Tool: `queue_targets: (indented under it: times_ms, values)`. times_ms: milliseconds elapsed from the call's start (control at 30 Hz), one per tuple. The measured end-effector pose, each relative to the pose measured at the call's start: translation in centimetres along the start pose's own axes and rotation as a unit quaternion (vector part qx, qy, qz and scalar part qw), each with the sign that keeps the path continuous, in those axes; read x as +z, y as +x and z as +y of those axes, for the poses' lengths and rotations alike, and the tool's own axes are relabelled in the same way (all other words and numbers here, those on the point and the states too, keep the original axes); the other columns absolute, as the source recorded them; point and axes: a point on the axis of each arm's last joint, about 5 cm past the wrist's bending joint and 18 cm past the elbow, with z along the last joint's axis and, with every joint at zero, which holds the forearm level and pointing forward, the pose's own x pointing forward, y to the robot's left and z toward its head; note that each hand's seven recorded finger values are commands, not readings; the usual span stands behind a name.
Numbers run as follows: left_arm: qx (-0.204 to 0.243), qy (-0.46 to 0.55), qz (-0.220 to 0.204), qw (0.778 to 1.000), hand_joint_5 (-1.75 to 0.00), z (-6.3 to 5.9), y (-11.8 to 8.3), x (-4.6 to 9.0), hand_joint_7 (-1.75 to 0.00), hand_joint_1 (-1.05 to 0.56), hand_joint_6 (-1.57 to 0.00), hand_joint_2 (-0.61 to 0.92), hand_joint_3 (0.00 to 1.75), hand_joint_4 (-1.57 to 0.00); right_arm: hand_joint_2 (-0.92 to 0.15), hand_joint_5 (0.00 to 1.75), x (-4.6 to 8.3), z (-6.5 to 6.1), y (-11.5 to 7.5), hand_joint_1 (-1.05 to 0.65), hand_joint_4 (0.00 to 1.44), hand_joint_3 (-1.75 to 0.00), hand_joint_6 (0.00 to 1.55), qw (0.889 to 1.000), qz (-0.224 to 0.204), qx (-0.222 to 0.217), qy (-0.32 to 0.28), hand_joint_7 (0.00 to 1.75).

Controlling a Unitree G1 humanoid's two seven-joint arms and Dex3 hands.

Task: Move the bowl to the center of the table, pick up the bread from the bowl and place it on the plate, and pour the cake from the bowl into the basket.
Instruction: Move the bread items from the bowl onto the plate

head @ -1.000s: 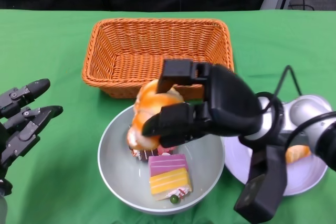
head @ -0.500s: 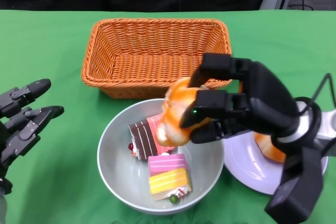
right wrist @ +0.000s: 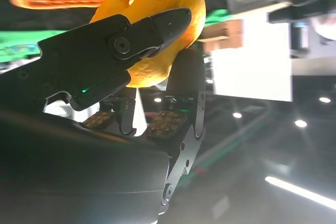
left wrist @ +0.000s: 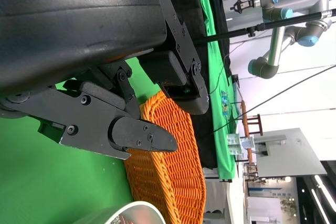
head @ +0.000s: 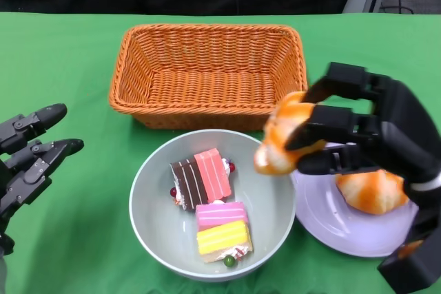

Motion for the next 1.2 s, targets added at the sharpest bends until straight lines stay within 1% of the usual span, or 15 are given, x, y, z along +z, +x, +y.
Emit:
queue_targets:
  times_ms: [67, 233, 467, 667, 800, 1033, 1200]
  values:
    - [-0.001, 0.000, 0.001, 1.000, -0.42, 0.0, 0.0, 0.0, -0.01, -0.26, -0.93, 0.92, 0.14, -0.86, -0.85, 1.03, -0.2, -0.2, -0.4, -0.25, 0.85, -0.01, 0.86, 1.000, 0.014, -0.001, -0.010, 0.84]
    - [-0.007, 0.000, 0.008, 1.000, -0.42, 0.1, -0.1, -0.2, -0.01, -0.26, -0.92, 0.92, 0.14, -0.87, -0.84, 1.02, -0.7, -0.9, -2.1, -0.27, 0.86, 0.00, 0.88, 0.998, 0.049, 0.017, -0.030, 0.83]
    - [-0.015, 0.006, 0.005, 1.000, -0.42, 0.1, -0.2, -0.3, -0.01, -0.26, -0.92, 0.92, 0.14, -0.87, -0.84, 1.04, -1.2, -0.8, -3.9, -0.21, 0.85, 0.00, 0.89, 0.994, 0.097, 0.022, -0.056, 0.79]
    - [-0.025, 0.013, 0.006, 1.000, -0.41, 0.0, -0.1, -0.2, -0.01, -0.28, -0.92, 0.92, 0.13, -0.86, -0.83, 1.07, -1.2, -0.6, -4.6, -0.18, 0.86, 0.00, 0.91, 0.991, 0.112, 0.025, -0.064, 0.77]
    - [-0.037, 0.014, 0.006, 0.999, -0.41, -0.1, -0.1, -0.2, -0.01, -0.26, -0.92, 0.92, 0.13, -0.86, -0.84, 1.14, -1.0, 0.2, -5.2, -0.16, 0.85, 0.00, 0.92, 0.989, 0.129, 0.023, -0.062, 0.79]
    - [-0.044, 0.016, 0.004, 0.999, -0.41, -0.1, -0.2, -0.1, -0.01, -0.25, -0.93, 0.92, 0.12, -0.87, -0.83, 1.14, -0.5, 1.9, -5.8, -0.16, 0.85, 0.00, 0.92, 0.985, 0.159, 0.012, -0.063, 0.76]
    - [-0.050, 0.017, 0.005, 0.999, -0.41, -0.2, -0.2, -0.2, -0.01, -0.27, -0.93, 0.92, 0.11, -0.89, -0.81, 1.18, -0.1, 3.1, -5.9, -0.12, 0.83, 0.00, 0.93, 0.982, 0.179, 0.021, -0.062, 0.78]
